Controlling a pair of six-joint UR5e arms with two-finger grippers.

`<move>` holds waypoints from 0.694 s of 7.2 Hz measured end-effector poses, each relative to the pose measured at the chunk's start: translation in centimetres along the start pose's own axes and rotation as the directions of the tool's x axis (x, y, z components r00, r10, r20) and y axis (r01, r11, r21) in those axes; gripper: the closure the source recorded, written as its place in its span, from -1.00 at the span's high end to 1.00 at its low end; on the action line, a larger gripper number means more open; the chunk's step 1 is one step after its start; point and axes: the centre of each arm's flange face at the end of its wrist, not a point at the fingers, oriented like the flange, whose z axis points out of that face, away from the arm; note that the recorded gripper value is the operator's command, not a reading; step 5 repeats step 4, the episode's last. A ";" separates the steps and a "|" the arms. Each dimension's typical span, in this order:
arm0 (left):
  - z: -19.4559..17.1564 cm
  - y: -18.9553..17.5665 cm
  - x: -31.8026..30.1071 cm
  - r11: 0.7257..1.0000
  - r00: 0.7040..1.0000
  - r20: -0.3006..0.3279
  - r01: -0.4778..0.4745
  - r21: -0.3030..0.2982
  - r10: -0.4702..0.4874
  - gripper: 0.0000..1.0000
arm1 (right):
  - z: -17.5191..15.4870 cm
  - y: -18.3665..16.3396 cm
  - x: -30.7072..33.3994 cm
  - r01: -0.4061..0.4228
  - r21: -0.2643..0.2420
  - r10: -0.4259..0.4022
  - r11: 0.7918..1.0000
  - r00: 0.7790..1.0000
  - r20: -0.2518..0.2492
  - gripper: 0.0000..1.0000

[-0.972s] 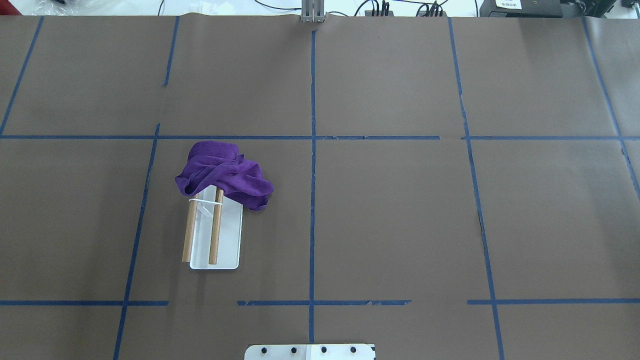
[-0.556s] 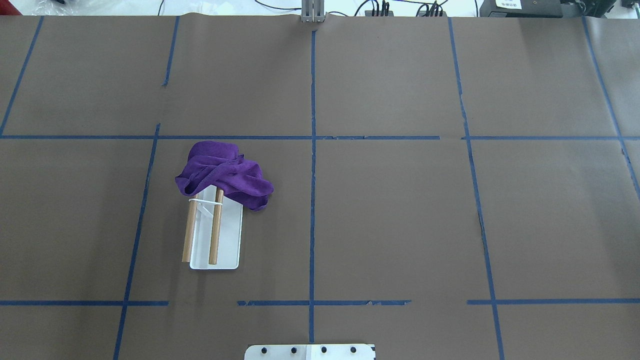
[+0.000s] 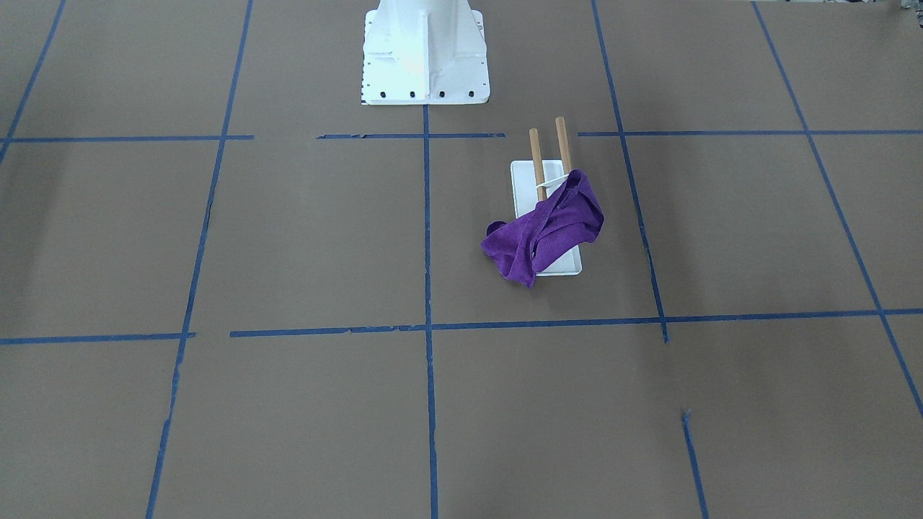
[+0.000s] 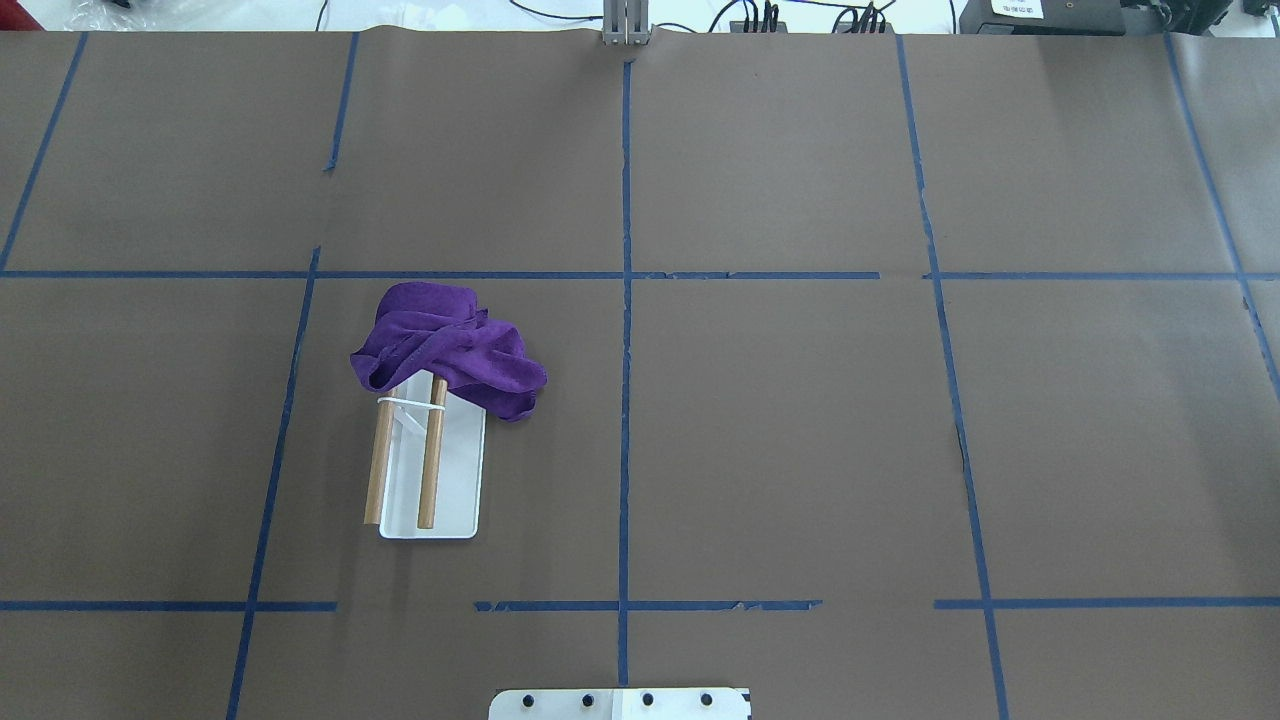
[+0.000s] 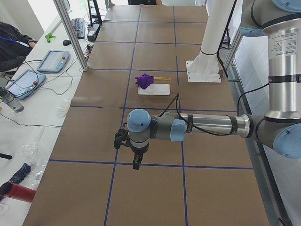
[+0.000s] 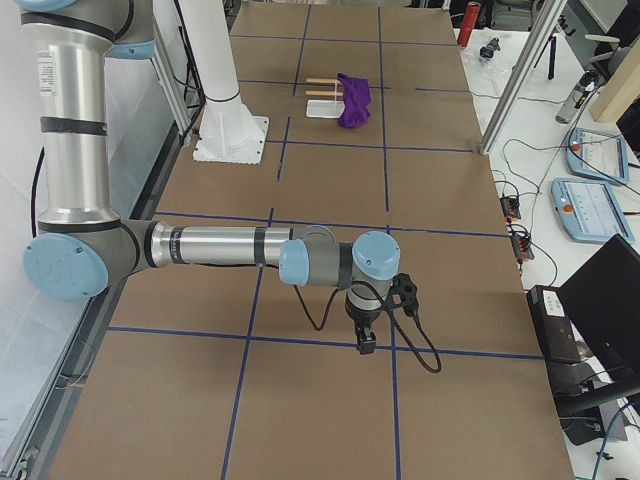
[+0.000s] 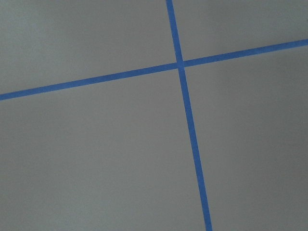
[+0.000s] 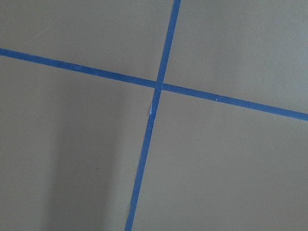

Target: Hang towel on rack

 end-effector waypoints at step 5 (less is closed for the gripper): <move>-0.5 -0.4 0.5 1.000 1.000 0.001 -0.012 0.011 0.012 1.00 | 0.2 -0.1 -0.1 0.002 -0.003 -0.002 1.000 1.000 0.000 1.00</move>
